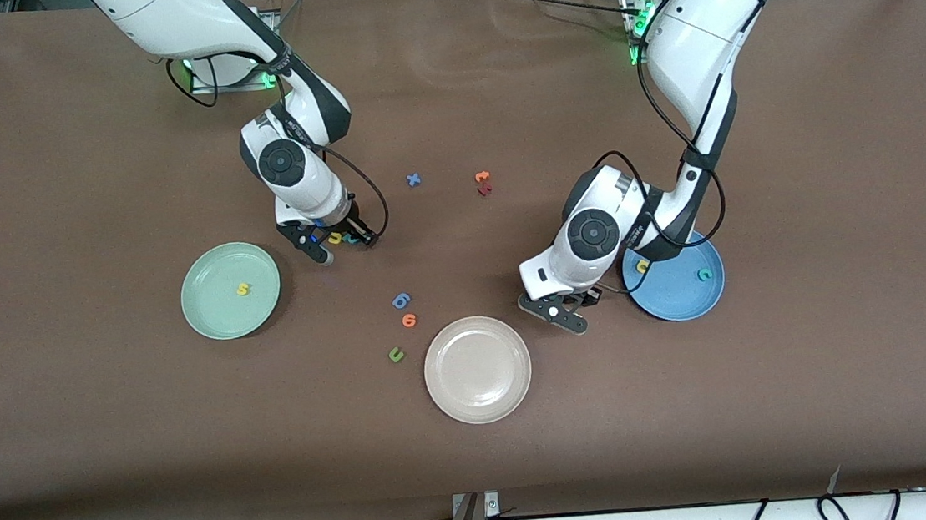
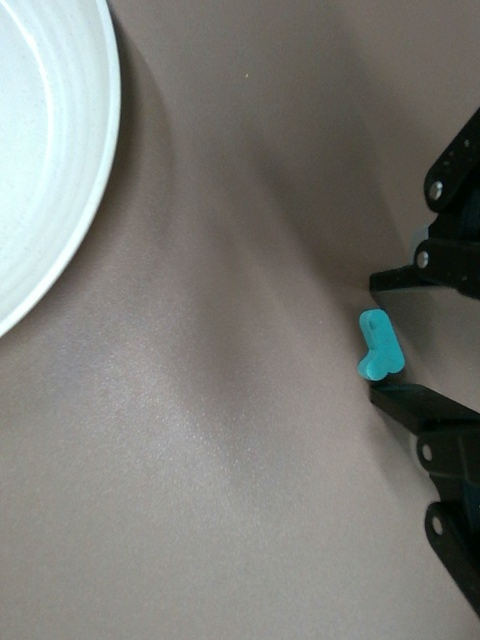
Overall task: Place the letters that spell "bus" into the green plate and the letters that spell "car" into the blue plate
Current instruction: 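Grasp the cyan r with the left gripper while the right gripper grasps cyan d, then drop the r on the blue plate while the right gripper drops d on green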
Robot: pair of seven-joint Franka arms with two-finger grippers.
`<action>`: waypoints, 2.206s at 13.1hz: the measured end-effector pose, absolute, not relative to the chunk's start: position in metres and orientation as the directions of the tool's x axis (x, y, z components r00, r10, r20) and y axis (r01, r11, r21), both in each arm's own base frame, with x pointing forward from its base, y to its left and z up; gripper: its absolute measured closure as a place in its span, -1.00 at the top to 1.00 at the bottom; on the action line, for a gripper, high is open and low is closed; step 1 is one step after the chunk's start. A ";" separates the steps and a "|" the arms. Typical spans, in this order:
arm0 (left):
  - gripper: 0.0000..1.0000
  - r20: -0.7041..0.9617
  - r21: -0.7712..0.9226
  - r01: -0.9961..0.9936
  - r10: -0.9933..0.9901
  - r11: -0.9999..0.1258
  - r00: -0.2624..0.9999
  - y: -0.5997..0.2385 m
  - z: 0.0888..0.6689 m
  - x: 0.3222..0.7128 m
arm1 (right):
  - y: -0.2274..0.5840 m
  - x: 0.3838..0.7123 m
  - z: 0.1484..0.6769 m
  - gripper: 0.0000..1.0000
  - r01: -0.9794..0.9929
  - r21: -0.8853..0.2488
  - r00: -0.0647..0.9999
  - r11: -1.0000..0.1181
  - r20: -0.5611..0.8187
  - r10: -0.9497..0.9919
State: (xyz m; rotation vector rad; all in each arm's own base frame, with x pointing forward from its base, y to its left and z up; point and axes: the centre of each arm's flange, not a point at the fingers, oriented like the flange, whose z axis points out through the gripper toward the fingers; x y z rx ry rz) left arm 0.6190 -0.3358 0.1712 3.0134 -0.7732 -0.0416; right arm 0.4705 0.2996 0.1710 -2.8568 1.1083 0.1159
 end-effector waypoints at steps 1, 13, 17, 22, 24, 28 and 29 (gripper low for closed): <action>-0.15 -0.018 0.036 -0.481 -0.482 -0.876 0.876 -0.336 0.172 0.619 | 0.299 0.470 0.170 0.38 -0.674 -0.041 0.738 -0.738 -0.098 -0.668; -0.43 -0.148 0.004 -0.410 -0.406 -0.912 0.902 -0.266 0.245 0.648 | 0.286 0.480 0.173 -0.05 -0.635 -0.050 0.772 -0.770 -0.080 -0.631; -0.43 -0.263 0.023 -0.411 -0.402 -0.911 0.877 -0.172 0.256 0.659 | 0.285 0.482 0.176 -0.44 -0.623 -0.056 0.782 -0.780 -0.074 -0.619; 0.57 -0.282 0.081 -0.465 -0.468 -0.881 0.838 -0.104 0.236 0.667 | 0.259 0.524 0.217 -0.44 -0.548 0.084 0.825 -0.832 -0.108 -0.554; 0.97 -0.268 0.083 -0.473 -0.477 -0.877 0.837 -0.110 0.242 0.669 | 0.220 0.558 0.255 -0.44 -0.480 0.138 0.856 -0.867 -0.142 -0.496; 1.00 -0.237 0.061 -0.472 -0.472 -0.879 0.849 -0.128 0.312 0.668 | 0.100 0.596 0.273 -0.44 -0.304 0.135 0.922 -0.943 -0.207 -0.327; 1.00 -0.235 0.048 -0.442 -0.440 -0.896 0.867 -0.132 0.344 0.663 | 0.078 0.598 0.268 -0.44 -0.271 0.129 0.930 -0.954 -0.221 -0.294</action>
